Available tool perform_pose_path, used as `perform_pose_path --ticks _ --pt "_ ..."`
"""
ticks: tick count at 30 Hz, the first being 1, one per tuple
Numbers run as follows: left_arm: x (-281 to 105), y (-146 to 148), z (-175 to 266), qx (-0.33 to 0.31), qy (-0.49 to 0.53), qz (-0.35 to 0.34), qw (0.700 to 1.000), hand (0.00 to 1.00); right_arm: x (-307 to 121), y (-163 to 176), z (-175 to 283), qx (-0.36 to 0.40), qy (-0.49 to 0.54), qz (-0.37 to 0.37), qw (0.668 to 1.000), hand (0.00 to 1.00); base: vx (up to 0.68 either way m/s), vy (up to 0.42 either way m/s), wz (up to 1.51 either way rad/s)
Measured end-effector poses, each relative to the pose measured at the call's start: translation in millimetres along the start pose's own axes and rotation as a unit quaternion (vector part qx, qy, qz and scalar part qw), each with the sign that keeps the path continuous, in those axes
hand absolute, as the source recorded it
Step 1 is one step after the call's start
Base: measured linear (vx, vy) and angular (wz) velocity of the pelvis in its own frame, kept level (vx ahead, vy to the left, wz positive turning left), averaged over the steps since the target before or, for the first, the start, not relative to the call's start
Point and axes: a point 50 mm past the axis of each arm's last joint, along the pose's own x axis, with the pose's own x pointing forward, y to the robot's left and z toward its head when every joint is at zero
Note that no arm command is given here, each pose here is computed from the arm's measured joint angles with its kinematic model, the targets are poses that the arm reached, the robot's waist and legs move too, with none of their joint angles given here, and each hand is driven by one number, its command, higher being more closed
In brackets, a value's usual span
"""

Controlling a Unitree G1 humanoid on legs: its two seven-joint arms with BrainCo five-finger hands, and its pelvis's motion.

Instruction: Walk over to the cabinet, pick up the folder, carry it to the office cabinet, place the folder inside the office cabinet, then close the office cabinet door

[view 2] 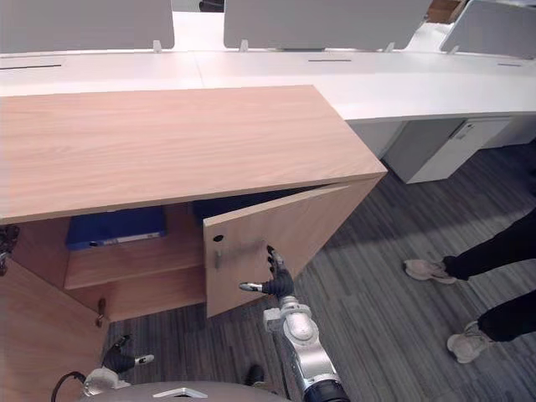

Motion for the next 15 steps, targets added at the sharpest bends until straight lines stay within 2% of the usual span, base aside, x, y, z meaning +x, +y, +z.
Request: perform_pose_path --ticks 7,15 --pt "-0.2 -2.5 1.3 -0.005 -0.001 0.001 1.000 0.00 -16.3 -14.2 -52.2 -0.039 0.115 -0.040 0.992 0.00 0.01 -0.008 0.12" --pt "-0.9 -4.6 0.0 -0.013 0.003 0.000 1.000 0.00 -56.0 -11.1 -117.3 -0.040 0.278 -0.052 0.958 0.00 -0.06 -0.014 -0.02"
